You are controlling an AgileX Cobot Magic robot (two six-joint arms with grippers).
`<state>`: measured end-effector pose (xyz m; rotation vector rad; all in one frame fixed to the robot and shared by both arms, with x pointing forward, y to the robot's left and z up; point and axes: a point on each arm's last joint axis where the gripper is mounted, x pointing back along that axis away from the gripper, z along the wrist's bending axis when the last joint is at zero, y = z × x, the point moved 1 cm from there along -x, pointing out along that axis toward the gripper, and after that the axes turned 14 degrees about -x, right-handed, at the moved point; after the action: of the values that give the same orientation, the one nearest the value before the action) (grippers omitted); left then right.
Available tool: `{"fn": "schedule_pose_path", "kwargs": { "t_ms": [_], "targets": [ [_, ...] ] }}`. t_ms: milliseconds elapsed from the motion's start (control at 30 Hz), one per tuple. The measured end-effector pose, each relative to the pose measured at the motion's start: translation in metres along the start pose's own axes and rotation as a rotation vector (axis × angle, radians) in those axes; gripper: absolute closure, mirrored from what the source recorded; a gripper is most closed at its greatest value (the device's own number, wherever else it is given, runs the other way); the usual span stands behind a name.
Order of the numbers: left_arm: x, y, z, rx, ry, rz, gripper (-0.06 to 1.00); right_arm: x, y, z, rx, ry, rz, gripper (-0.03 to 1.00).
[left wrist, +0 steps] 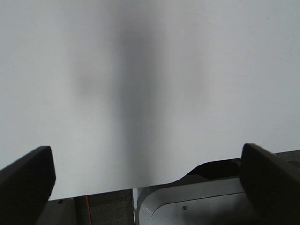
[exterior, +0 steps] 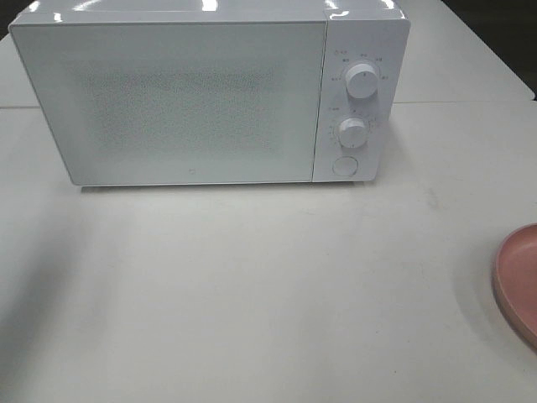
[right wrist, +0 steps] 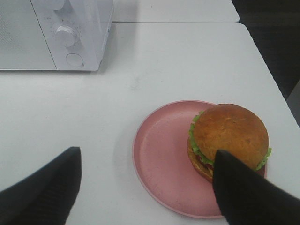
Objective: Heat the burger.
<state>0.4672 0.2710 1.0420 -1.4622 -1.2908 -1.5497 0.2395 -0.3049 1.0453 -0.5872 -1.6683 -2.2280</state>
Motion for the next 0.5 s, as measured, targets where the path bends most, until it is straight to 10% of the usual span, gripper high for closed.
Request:
{"fn": "schedule_pose_path", "kwargs": {
  "t_ms": [500],
  "targets": [
    [0.03, -0.083, -0.017, 0.017, 0.083, -0.175, -0.05, 0.0, 0.0, 0.0, 0.0, 0.0, 0.0, 0.22]
  ]
}}
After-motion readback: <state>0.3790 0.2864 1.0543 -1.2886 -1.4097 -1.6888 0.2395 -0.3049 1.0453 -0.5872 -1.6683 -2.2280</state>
